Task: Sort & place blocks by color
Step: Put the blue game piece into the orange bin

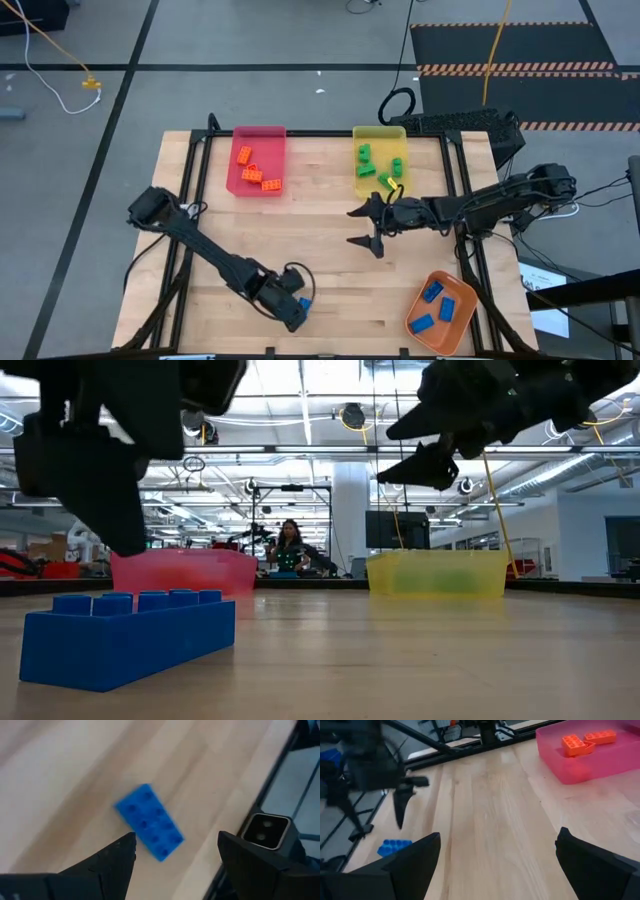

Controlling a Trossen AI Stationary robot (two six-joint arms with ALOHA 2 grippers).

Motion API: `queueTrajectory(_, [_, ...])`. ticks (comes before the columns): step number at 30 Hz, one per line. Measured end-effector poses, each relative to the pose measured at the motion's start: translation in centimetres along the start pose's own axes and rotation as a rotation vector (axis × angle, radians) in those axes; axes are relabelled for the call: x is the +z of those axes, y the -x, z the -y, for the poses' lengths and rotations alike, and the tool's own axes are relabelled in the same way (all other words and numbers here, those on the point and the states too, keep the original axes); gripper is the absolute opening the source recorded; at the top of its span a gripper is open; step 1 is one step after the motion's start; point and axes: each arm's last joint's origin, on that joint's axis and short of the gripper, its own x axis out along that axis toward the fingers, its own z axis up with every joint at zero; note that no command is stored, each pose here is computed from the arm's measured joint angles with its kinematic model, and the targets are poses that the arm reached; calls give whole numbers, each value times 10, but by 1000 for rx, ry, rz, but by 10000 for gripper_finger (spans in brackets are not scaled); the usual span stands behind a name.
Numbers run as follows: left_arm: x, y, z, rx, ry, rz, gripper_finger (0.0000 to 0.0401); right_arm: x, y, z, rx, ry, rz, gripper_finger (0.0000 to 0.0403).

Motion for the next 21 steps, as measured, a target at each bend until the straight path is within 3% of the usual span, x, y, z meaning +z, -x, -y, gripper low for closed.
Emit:
queueTrajectory(3, [3,-10,14,27,-23,-31,278,0,2,-3,12,-11,9,376])
queueTrajectory(10, [4,-18,16,278,-15,-110,278,0,7,-22,94,39,34,376])
queueTrajectory(21, [7,-19,23,231,-19,-57,278,9,24,-36,165,80,100,376])
